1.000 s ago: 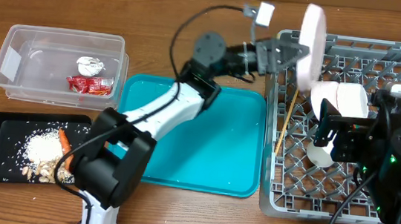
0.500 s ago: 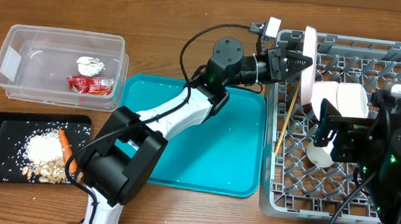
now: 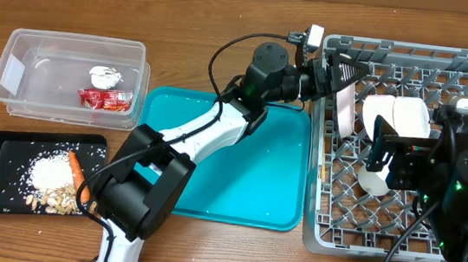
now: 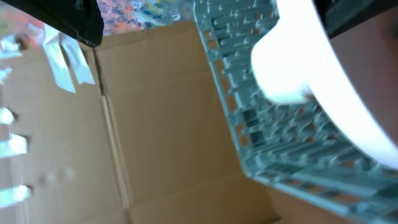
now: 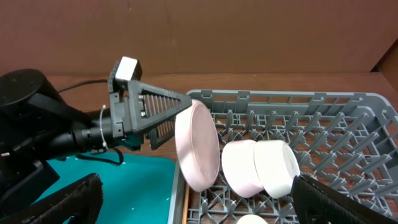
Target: Sort waste into correct bins and load items into the dishwasher
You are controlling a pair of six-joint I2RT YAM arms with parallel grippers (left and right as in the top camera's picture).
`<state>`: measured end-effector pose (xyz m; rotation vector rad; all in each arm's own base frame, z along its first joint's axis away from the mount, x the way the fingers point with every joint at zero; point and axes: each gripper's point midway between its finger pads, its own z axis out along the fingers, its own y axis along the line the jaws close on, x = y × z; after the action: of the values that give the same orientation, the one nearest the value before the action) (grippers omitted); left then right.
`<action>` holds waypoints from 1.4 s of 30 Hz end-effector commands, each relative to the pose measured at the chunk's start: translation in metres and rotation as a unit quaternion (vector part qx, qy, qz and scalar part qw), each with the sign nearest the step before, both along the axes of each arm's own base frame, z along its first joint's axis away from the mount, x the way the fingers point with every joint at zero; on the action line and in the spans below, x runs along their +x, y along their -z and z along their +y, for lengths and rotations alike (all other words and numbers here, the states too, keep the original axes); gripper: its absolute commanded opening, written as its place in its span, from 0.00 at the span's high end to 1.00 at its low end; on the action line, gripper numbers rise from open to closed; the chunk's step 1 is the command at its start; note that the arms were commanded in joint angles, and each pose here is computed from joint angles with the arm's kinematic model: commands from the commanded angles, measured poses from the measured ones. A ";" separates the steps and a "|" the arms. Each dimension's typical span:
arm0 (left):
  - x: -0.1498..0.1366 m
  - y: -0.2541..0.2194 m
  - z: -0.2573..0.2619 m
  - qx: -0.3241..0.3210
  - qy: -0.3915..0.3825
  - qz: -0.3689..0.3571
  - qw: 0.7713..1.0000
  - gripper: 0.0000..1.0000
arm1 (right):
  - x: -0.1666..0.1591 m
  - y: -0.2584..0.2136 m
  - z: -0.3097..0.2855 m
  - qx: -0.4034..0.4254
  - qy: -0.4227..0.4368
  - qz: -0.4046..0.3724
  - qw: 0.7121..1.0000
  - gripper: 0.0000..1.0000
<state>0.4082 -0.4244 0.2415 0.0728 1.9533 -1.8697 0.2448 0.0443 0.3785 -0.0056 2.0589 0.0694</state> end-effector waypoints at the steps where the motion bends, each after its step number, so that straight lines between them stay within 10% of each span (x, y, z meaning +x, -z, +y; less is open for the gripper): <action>1: 0.004 -0.028 0.002 -0.018 -0.003 -0.072 0.997 0.00 | -0.002 -0.008 -0.001 0.000 0.000 -0.011 1.000 0.00; 34: 0.020 0.068 0.068 0.191 0.013 0.041 0.981 0.00 | -0.002 -0.008 -0.001 0.000 0.000 -0.011 1.000 0.00; 42: 0.041 -0.013 0.133 0.187 -0.068 -0.039 0.979 0.00 | -0.002 -0.008 -0.001 0.000 0.000 -0.011 1.000 0.00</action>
<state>0.4463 -0.3209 0.1702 0.0266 2.3644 -1.4761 0.2448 0.0443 0.3784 -0.0056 2.0592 0.0693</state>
